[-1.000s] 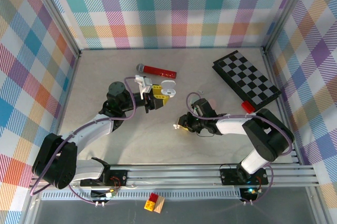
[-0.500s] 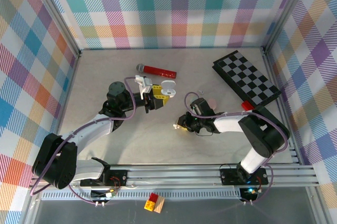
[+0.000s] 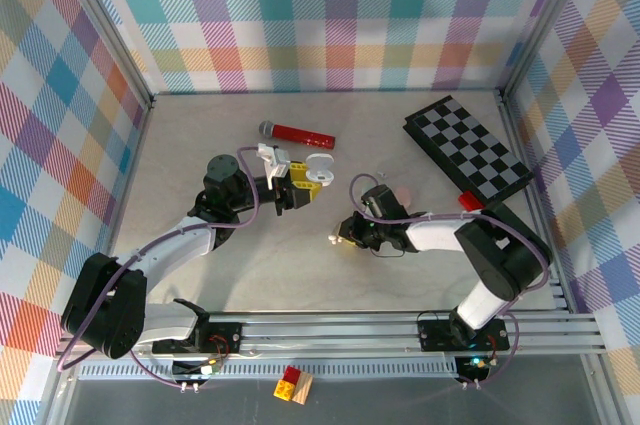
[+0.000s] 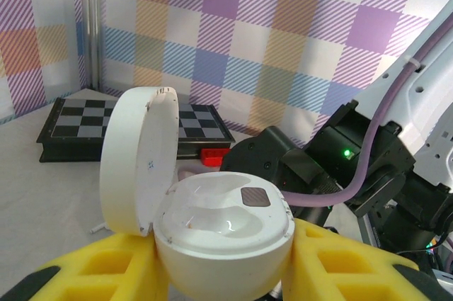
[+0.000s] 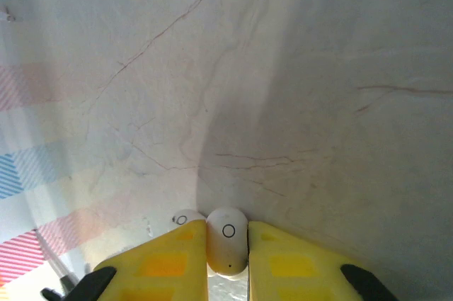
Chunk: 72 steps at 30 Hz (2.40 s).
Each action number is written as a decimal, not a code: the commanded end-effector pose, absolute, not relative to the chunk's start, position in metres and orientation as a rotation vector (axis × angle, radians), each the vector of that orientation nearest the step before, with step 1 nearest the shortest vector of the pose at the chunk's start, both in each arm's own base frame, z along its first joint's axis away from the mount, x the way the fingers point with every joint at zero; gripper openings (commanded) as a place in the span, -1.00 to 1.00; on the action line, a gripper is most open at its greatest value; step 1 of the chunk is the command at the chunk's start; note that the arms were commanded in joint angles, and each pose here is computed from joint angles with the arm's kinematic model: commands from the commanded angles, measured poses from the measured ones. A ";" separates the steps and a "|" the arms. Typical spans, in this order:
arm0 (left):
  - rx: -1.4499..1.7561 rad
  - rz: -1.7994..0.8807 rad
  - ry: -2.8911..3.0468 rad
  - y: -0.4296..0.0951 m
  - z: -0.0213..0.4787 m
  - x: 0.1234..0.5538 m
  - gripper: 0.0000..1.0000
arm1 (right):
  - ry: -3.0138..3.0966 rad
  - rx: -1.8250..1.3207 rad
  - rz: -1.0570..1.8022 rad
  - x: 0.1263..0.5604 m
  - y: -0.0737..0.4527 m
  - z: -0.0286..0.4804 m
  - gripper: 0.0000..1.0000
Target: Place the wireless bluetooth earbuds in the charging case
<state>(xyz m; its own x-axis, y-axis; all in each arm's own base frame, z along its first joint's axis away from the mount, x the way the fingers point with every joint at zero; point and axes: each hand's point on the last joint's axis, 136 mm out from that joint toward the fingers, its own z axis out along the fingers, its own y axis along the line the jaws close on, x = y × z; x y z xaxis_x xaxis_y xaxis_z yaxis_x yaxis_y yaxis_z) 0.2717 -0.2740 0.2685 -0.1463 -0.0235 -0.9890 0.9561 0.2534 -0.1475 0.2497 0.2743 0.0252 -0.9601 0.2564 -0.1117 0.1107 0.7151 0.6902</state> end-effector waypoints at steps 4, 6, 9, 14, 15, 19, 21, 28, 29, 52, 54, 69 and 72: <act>0.959 -1.092 1.392 -0.272 0.269 0.272 -0.22 | 2.624 0.072 0.888 0.259 0.257 0.060 -0.69; 0.961 -1.092 1.390 -0.272 0.269 0.272 -0.22 | 2.584 -0.025 0.833 0.260 0.251 0.076 -0.70; 0.967 -1.093 1.388 -0.273 0.269 0.271 -0.22 | 2.495 -0.195 0.751 0.261 0.242 0.105 -0.72; 1.001 -1.075 1.388 -0.276 0.266 0.268 -0.21 | 2.252 -0.474 0.749 0.254 0.242 0.178 -0.70; 1.007 -1.074 1.385 -0.277 0.266 0.267 -0.21 | 2.207 -0.508 0.758 0.252 0.243 0.192 -0.70; 1.038 -1.065 1.374 -0.281 0.268 0.261 -0.21 | 2.040 -0.640 0.818 0.238 0.248 0.245 -0.72; 1.058 -1.061 1.372 -0.283 0.267 0.258 -0.21 | 1.982 -0.689 0.851 0.231 0.251 0.264 -0.72; 1.133 -1.083 1.341 -0.295 0.267 0.244 -0.21 | 1.876 -0.810 0.943 0.215 0.262 0.294 -0.74; 1.142 -1.085 1.339 -0.296 0.267 0.242 -0.21 | 1.865 -0.823 0.958 0.213 0.265 0.297 -0.74; 1.212 -1.113 1.304 -0.303 0.271 0.227 -0.20 | 1.917 -0.834 1.005 0.224 0.281 0.281 -0.74; 1.212 -1.113 1.304 -0.303 0.270 0.228 -0.21 | 1.926 -0.828 0.999 0.227 0.281 0.278 -0.74; 1.199 -1.103 1.318 -0.303 0.269 0.231 -0.21 | 1.945 -0.786 0.985 0.233 0.280 0.273 -0.75; 1.189 -1.097 1.321 -0.303 0.270 0.233 -0.20 | 1.954 -0.785 0.996 0.232 0.281 0.270 -0.74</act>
